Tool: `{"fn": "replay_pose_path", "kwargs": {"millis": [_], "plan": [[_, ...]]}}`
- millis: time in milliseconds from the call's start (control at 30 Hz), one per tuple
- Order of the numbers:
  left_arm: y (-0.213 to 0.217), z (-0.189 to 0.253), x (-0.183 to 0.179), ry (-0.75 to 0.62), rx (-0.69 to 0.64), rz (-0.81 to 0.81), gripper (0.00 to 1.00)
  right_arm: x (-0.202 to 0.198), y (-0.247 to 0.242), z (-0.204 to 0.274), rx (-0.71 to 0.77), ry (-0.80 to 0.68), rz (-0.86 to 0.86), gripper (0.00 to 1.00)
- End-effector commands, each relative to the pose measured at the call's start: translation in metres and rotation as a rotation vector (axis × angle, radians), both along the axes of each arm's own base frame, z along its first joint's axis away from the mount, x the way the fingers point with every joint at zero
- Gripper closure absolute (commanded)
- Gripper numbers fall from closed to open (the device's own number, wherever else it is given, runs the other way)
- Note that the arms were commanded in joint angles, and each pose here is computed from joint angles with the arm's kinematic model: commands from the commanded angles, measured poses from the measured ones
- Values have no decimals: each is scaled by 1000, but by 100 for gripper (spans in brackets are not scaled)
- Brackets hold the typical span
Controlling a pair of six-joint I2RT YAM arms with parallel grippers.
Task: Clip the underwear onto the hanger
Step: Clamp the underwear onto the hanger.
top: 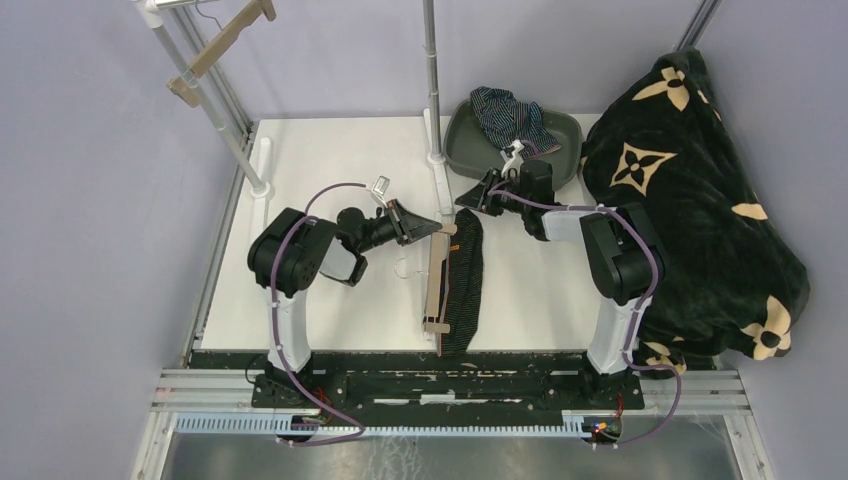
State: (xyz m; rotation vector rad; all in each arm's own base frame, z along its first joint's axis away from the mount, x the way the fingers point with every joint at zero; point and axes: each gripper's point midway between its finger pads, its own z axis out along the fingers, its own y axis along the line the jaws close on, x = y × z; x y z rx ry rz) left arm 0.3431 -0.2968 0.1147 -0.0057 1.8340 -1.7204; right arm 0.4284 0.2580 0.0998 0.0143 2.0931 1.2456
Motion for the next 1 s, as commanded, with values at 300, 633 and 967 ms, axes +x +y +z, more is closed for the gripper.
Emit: {"fn": "replay_pose_path", "kwargs": {"millis": [300, 633, 967], "plan": [[-2, 11, 0, -91, 7, -13, 97, -18, -14, -18, -115, 33, 8, 49], [-2, 10, 0, -90, 10, -12, 97, -35, -14, -31, -108, 64, 32, 49], [-2, 7, 2, -87, 15, -12, 97, -43, -14, -30, -87, 71, 47, 50]]}}
